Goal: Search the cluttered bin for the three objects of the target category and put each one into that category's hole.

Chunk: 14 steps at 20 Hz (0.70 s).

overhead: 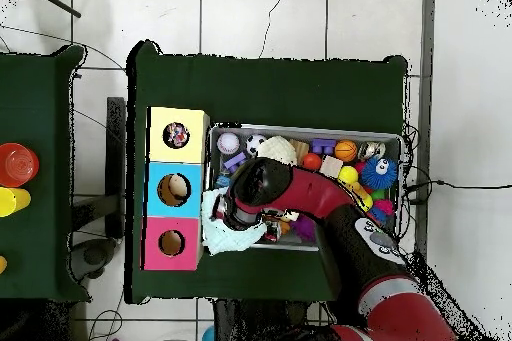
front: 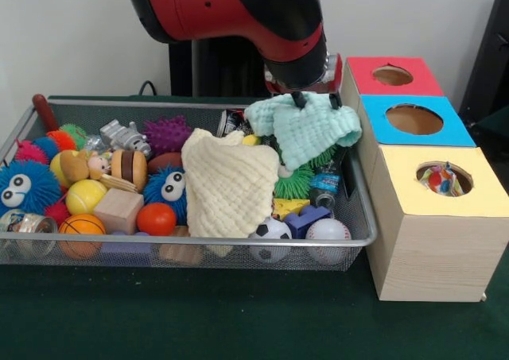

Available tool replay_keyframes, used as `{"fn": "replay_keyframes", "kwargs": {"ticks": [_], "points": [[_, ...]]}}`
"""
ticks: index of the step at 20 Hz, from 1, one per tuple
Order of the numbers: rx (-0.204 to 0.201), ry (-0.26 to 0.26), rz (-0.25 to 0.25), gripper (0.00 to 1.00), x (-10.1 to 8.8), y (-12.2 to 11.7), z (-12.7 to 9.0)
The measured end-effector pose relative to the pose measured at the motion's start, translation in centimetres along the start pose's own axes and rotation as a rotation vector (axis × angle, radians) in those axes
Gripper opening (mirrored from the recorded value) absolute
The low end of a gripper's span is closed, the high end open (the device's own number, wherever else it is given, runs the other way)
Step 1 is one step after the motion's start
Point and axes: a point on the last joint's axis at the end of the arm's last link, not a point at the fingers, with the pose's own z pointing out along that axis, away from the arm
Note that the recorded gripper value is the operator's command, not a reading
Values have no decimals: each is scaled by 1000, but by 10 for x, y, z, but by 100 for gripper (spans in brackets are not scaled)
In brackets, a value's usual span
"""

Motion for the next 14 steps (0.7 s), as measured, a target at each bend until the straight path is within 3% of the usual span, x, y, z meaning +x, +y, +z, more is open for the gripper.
{"fn": "replay_keyframes", "kwargs": {"ticks": [1, 2, 14], "points": [[3, 0, -2, 100, 0, 0, 0], [4, 0, -3, 0, 0, -1, 1], [4, -2, -3, 0, 0, -1, 0]]}}
